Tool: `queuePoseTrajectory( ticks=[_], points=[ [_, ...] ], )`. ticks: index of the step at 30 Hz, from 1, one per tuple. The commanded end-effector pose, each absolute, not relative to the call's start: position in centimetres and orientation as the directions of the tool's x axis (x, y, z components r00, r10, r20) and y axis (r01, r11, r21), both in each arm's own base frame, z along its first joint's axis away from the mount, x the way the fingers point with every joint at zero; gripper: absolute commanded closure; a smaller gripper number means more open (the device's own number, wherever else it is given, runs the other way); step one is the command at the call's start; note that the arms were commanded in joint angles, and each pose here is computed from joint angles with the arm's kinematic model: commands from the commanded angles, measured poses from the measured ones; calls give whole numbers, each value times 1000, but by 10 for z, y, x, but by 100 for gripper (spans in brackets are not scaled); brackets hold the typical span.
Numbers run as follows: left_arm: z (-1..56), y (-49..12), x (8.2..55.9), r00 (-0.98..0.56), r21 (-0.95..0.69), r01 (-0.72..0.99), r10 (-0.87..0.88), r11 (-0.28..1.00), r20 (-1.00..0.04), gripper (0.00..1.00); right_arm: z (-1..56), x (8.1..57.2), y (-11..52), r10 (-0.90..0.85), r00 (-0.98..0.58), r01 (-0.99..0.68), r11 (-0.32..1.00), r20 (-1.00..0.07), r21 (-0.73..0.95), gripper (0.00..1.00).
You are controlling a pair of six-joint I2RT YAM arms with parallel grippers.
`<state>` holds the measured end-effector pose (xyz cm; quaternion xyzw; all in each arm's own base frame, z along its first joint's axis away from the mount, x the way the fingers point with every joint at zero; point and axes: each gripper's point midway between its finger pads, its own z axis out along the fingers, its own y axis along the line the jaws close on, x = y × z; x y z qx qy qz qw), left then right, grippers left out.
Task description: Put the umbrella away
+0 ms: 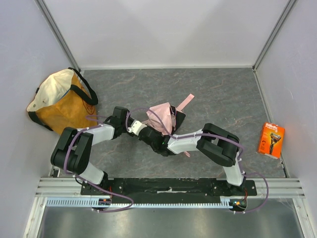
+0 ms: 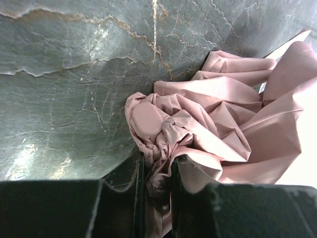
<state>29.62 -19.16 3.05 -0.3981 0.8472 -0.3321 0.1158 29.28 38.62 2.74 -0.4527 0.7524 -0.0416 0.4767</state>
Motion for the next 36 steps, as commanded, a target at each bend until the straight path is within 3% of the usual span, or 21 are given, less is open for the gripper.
queuePoseTrajectory(
  ticks=[1,5,8,13,14,16,26,36],
  points=[
    [-31,-139,224,-655,-324,-720,-755,613,29,98,-45,263,346,-778,-311,-768,544,-546,-338,79],
    [-23,-141,228,-666,-361,-699,-746,618,13,98,-68,234,351,-777,-358,-847,503,-517,-170,100],
    [-14,-144,237,-674,-416,-667,-738,618,-15,97,-76,212,355,-746,-420,-877,479,-516,21,100],
    [3,-146,254,-673,-518,-602,-735,608,-79,45,-84,182,354,-708,-523,-850,471,-475,236,100],
    [8,-146,257,-673,-549,-580,-734,602,-93,26,-85,178,353,-698,-547,-836,477,-461,270,100],
    [15,-145,261,-669,-603,-541,-735,586,-112,11,-91,170,349,-687,-590,-807,487,-423,333,100],
    [29,-127,250,-598,-766,-414,-781,492,-179,7,-97,148,347,-616,-751,-611,513,-238,603,100],
    [77,-141,263,-640,-882,-175,-731,439,-237,6,-94,144,352,-609,-770,-558,495,-193,666,100]
  ],
)
